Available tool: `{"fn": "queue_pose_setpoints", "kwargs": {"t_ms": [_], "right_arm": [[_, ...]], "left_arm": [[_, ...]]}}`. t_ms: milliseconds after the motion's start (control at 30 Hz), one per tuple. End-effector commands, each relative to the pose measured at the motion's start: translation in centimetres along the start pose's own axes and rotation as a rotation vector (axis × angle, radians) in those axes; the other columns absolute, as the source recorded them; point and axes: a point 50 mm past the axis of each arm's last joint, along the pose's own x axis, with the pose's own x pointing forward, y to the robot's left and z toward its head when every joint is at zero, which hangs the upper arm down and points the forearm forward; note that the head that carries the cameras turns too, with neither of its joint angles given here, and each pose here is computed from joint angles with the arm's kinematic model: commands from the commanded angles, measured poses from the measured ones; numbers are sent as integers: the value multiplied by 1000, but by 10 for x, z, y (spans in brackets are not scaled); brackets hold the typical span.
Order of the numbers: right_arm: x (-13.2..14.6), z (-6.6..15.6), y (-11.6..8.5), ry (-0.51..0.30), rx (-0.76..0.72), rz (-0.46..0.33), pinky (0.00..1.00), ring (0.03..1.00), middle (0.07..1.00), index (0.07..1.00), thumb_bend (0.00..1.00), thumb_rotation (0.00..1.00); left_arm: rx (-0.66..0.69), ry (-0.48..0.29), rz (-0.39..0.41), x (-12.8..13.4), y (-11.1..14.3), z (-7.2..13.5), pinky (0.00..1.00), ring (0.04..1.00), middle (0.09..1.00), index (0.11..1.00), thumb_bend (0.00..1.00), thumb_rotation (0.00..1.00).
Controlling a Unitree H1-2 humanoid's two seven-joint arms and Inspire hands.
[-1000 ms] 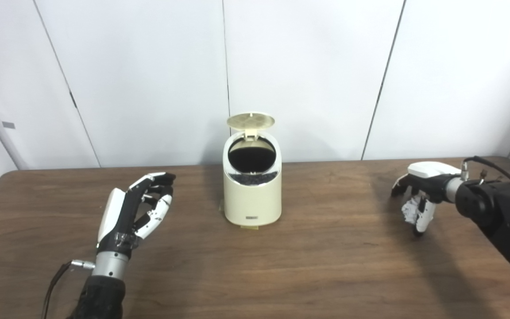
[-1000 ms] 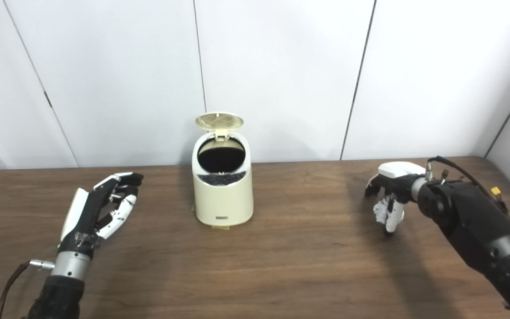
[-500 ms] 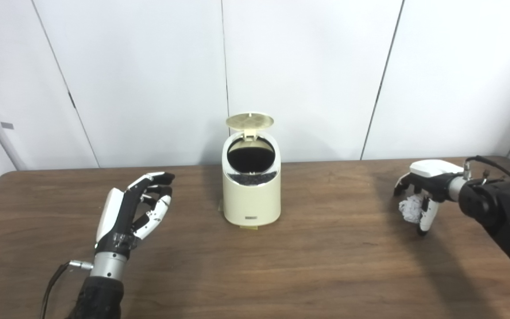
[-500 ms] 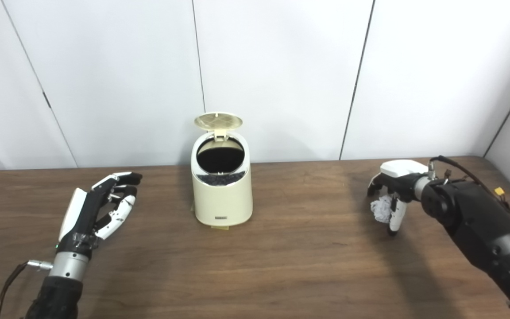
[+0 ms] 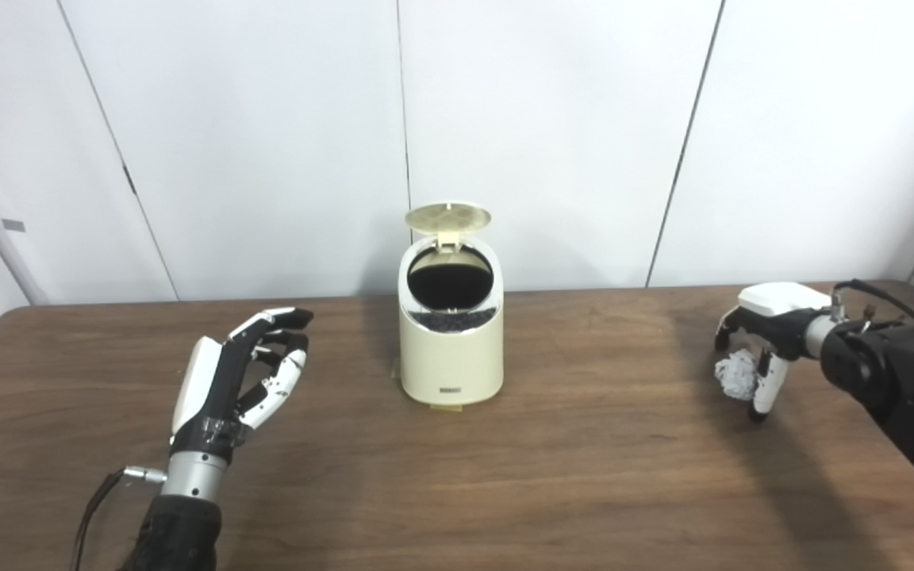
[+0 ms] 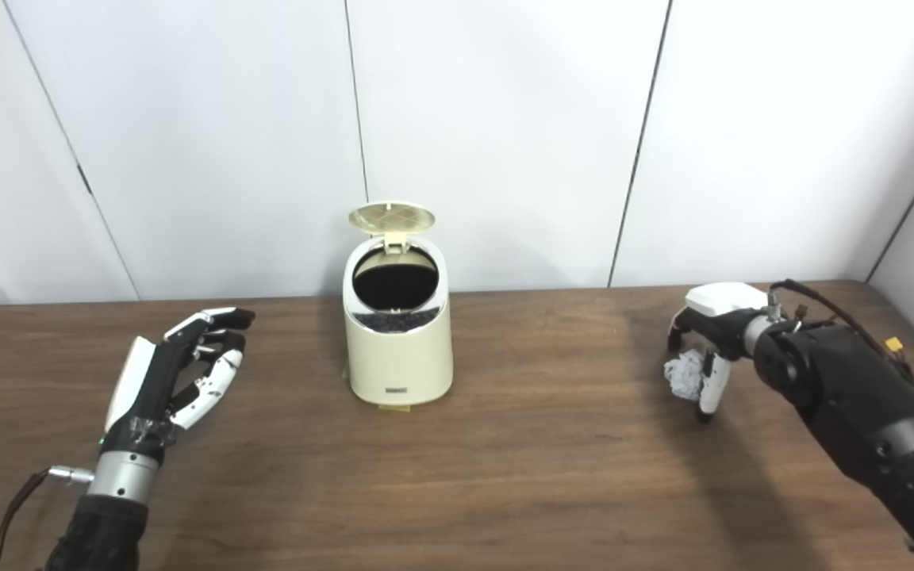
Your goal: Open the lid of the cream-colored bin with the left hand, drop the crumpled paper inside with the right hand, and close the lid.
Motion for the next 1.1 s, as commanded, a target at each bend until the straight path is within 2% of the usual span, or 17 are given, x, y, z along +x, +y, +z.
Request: {"fn": "queue_pose_setpoints", "kwargs": {"t_ms": [0,33,67,100,200,300,400,500,633,700,733,800,900,1000,1067], "right_arm": [[-3,-10,-8,15,-41,-68,523,635,693,560,667,99],[2,-12,-4,28,-57,-81,486,588,619,515,596,50],[5,-12,-1,42,-75,-93,441,483,562,506,549,20],[7,-11,2,56,-86,-98,391,428,519,517,532,10],[12,-9,5,95,-107,-71,325,373,468,534,515,0],[13,-7,4,111,-111,-46,299,365,457,538,513,0],[13,-7,5,118,-89,-38,272,353,453,537,511,0],[14,-10,7,106,-80,-50,305,365,460,537,513,0],[5,-3,-3,97,-80,-62,297,359,457,542,512,0],[1,-1,-7,76,-69,-89,341,374,470,532,514,0],[-1,1,-10,75,-60,-94,346,377,474,531,515,0],[-4,4,-17,77,-43,-102,342,376,479,530,515,0],[-10,11,-30,60,-21,-123,335,372,473,535,514,0],[-17,21,-49,51,-29,-125,256,354,451,532,513,0],[-20,29,-61,68,-52,-116,183,264,467,495,529,0]], "left_arm": [[20,-80,45,14,11,16,519,657,727,749,247,587],[21,-83,45,14,11,16,501,643,720,748,248,588],[24,-83,44,14,11,16,519,656,725,747,250,591],[28,-83,43,14,12,17,532,667,731,748,252,599],[24,-85,43,13,12,17,588,703,739,746,256,611],[25,-82,42,13,12,16,601,710,738,745,255,615],[30,-76,42,13,12,16,542,677,728,744,255,616],[36,-66,45,12,12,16,494,642,714,748,262,620],[30,-49,47,11,11,16,420,581,677,749,285,635],[34,-47,47,11,10,16,429,588,680,748,291,637],[35,-47,48,11,10,15,428,586,682,747,289,634],[35,-43,51,12,10,15,358,499,629,745,283,609],[32,-39,53,12,9,16,324,459,604,745,281,593],[31,-43,50,12,9,15,384,541,650,746,291,620],[33,-45,49,13,8,14,367,524,645,746,284,626]]}}
